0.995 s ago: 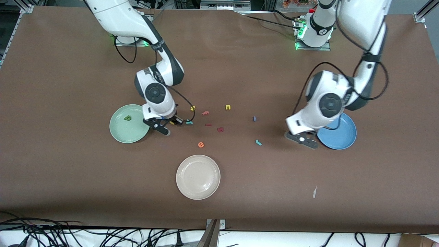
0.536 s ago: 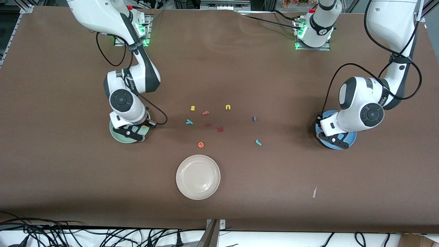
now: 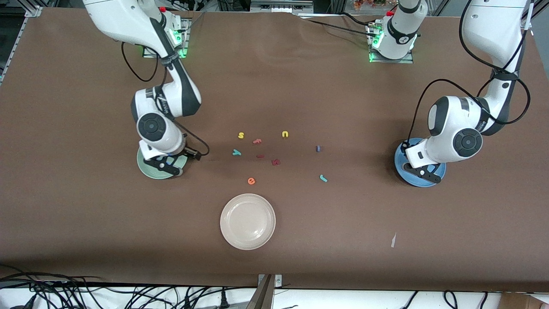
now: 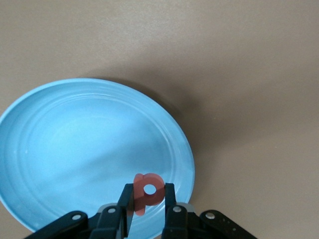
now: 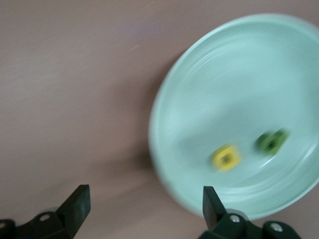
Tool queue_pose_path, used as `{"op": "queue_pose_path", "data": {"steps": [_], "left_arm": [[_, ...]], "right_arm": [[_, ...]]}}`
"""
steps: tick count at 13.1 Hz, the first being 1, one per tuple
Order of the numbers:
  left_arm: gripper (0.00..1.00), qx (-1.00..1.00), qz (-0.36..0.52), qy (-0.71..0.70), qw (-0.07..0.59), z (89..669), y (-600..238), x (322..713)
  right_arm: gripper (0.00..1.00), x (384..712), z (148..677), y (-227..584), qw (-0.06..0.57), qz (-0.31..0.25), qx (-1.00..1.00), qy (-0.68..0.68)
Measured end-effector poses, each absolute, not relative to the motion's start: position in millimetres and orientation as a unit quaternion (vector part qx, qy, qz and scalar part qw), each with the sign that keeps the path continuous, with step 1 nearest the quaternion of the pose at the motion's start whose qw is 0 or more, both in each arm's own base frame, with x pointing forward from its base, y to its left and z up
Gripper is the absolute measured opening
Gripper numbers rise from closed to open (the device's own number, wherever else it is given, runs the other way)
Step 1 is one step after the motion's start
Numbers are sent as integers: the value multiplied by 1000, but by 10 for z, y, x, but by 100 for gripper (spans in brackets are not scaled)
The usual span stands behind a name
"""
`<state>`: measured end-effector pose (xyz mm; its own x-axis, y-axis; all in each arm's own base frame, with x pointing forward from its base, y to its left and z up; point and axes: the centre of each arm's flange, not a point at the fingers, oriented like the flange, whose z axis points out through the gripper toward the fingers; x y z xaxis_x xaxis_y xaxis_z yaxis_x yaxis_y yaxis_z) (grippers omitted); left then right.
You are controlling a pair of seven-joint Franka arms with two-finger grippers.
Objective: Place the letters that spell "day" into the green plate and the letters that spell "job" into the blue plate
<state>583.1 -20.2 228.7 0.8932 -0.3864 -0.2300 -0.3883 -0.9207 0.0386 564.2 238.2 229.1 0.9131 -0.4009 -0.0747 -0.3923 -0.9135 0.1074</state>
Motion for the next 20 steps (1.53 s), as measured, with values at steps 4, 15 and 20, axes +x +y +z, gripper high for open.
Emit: {"op": "queue_pose_path", "data": {"steps": [4, 15, 20], "left_arm": [[51, -974, 108, 201, 5, 2301, -217, 5854], [70, -975, 61, 166, -135, 2342, -2466, 5492], [67, -985, 49, 115, -121, 2009, -2959, 5300]], "right_arm": [[100, 5571, 2326, 3193, 7, -49, 943, -329], [70, 5453, 1778, 3661, 2, -34, 914, -404], [48, 5421, 1770, 3706, 3, -34, 916, -400]]}}
